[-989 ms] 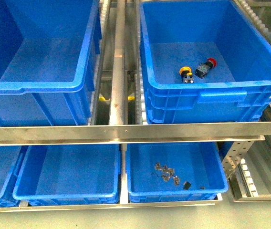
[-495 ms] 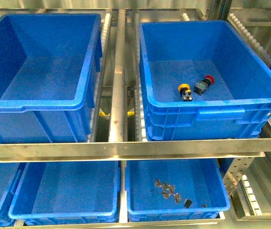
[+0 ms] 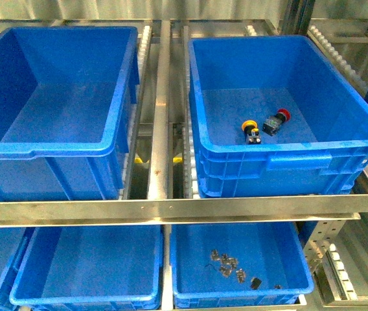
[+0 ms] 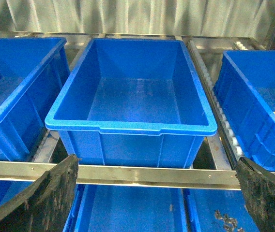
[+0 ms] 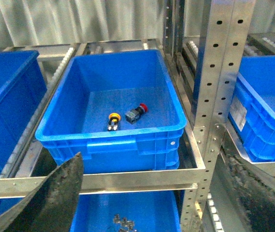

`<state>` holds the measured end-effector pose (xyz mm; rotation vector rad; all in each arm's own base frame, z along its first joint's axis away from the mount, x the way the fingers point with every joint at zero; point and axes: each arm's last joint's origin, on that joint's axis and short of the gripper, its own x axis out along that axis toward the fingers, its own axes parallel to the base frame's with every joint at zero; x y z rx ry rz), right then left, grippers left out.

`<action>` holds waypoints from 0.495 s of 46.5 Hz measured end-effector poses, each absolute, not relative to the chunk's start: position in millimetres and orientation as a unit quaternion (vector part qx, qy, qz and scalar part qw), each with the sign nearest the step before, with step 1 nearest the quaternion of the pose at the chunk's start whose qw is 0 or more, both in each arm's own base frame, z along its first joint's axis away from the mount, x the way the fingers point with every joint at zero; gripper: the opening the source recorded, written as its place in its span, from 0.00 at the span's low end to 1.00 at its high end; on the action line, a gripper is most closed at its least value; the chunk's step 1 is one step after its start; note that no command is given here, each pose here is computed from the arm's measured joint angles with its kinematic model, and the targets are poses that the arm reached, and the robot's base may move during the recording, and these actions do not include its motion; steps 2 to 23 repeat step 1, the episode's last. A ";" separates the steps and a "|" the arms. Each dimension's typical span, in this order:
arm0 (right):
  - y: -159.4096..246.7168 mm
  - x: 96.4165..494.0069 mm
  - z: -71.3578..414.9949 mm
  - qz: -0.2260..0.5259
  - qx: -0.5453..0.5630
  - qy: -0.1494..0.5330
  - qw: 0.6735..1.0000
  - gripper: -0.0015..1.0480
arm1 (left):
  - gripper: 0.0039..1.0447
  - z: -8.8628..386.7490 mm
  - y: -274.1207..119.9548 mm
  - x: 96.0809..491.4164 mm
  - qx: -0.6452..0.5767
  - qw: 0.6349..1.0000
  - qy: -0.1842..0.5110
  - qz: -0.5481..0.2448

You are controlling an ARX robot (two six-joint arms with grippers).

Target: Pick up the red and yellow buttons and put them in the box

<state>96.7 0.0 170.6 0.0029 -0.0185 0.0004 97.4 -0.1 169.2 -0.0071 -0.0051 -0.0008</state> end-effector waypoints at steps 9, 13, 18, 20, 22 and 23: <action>0.0 96.7 170.6 0.000 0.001 -0.009 1.000 0.91 | 0.92 169.2 -0.1 97.4 -0.004 1.000 -0.003 0.000; 0.0 96.7 170.6 0.000 0.001 -0.009 1.000 0.91 | 0.92 169.2 -0.1 97.4 -0.004 1.000 -0.003 0.000; 0.0 96.7 170.6 0.000 0.001 -0.009 1.000 0.91 | 0.92 169.2 -0.1 97.4 -0.004 1.000 -0.003 0.000; 0.0 96.7 170.6 0.000 0.001 -0.009 1.000 0.91 | 0.92 169.2 -0.1 97.4 -0.004 1.000 -0.003 0.000; 0.0 96.7 170.6 0.000 0.001 -0.009 1.000 0.91 | 0.92 169.2 -0.1 97.4 -0.004 1.000 -0.003 0.000; 0.0 96.7 170.6 0.000 0.001 -0.009 1.000 0.91 | 0.92 169.2 -0.1 97.4 -0.004 1.000 -0.003 0.000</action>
